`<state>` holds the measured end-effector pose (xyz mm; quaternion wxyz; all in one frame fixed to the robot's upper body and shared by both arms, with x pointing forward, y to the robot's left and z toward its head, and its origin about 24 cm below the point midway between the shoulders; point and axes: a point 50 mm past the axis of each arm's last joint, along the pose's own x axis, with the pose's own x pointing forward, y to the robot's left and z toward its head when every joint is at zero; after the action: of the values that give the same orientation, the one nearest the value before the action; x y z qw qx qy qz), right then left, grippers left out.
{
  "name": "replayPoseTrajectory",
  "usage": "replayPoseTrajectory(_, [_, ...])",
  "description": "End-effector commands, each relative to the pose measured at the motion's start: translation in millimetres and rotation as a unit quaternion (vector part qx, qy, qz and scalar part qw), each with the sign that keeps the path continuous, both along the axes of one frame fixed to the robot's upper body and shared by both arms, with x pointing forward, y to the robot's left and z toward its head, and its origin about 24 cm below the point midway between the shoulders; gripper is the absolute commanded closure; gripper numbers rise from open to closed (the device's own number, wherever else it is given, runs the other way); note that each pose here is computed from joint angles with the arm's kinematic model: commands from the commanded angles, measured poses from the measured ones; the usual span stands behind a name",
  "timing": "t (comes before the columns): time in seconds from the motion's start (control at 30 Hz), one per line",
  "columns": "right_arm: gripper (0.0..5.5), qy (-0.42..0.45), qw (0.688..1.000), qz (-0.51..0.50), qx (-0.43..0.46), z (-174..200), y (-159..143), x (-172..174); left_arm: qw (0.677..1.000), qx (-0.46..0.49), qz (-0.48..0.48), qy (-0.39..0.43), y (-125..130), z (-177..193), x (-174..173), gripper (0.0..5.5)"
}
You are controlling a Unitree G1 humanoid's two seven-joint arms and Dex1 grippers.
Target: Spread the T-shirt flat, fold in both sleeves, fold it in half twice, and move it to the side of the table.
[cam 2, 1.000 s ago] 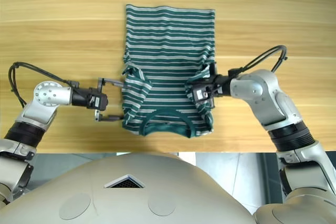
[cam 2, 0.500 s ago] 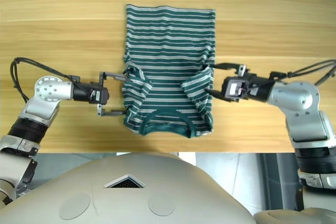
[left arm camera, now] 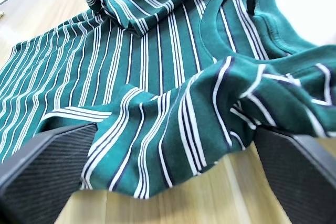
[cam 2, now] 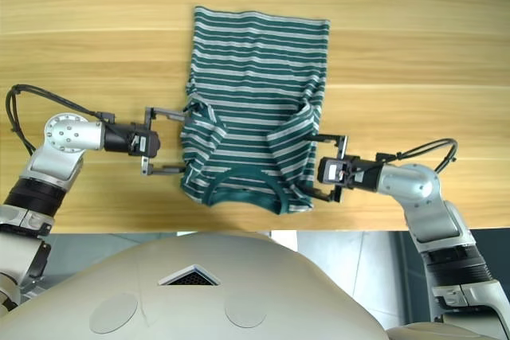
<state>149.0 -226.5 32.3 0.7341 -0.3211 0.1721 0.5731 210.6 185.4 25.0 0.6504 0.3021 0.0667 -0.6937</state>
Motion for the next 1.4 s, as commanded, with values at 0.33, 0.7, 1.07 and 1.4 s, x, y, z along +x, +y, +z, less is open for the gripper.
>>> replayPoseTrajectory(0.33, [0.12, 0.012, 0.998, -0.012, -0.058, 2, -22, 2, 0.998, 0.053, -0.024, 0.027, 32, -1, -27, 0.10])
replayPoseTrajectory(0.7, [0.12, -0.078, 0.996, -0.041, -0.024, 30, -27, 25, 0.988, -0.102, 0.084, -0.075, 23, 47, 33, 0.10])
replayPoseTrajectory(1.07, [0.12, -0.131, 0.989, -0.071, -0.026, 27, -21, 56, 0.990, -0.096, 0.085, -0.060, -4, 25, 61, 0.10])
replayPoseTrajectory(1.4, [0.12, -0.193, 0.970, -0.140, -0.052, 9, -18, 102, 0.989, -0.076, 0.127, -0.020, -17, 2, 87, 0.10])
